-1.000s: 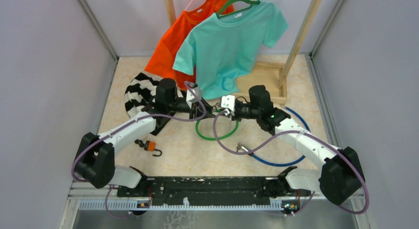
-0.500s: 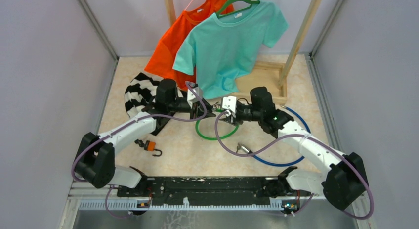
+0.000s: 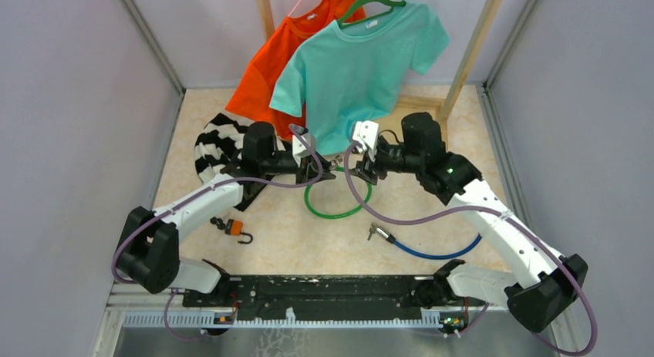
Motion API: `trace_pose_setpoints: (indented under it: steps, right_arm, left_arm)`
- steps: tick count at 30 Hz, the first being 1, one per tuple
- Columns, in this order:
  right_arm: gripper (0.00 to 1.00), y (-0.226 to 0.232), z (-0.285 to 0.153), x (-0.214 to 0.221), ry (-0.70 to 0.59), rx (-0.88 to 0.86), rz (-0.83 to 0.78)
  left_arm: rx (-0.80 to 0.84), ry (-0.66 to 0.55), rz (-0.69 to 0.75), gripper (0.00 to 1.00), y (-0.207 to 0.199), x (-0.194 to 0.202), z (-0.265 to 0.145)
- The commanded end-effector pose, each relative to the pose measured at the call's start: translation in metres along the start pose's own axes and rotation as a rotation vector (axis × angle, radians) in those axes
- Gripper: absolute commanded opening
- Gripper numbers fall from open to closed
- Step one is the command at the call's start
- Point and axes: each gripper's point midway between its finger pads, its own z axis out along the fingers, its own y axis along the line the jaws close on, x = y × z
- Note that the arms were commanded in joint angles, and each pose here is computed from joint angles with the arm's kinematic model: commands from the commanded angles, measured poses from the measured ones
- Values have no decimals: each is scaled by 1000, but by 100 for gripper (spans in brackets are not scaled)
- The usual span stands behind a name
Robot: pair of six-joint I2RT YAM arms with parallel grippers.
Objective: Lock with the key
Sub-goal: Lock the lock.
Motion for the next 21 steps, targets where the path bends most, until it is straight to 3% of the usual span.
trace_pose_setpoints:
  steps: [1, 9, 21]
  right_arm:
    - [54, -6, -7, -39, -36, -4, 106]
    - [49, -6, 10, -47, -7, -76, 270]
    - [38, -19, 22, -44, 16, -47, 323]
  left_arm:
    - [5, 11, 6, 0, 0, -1, -1]
    - [22, 8, 11, 0, -3, -4, -1]
    - [30, 6, 22, 0, -7, -6, 0]
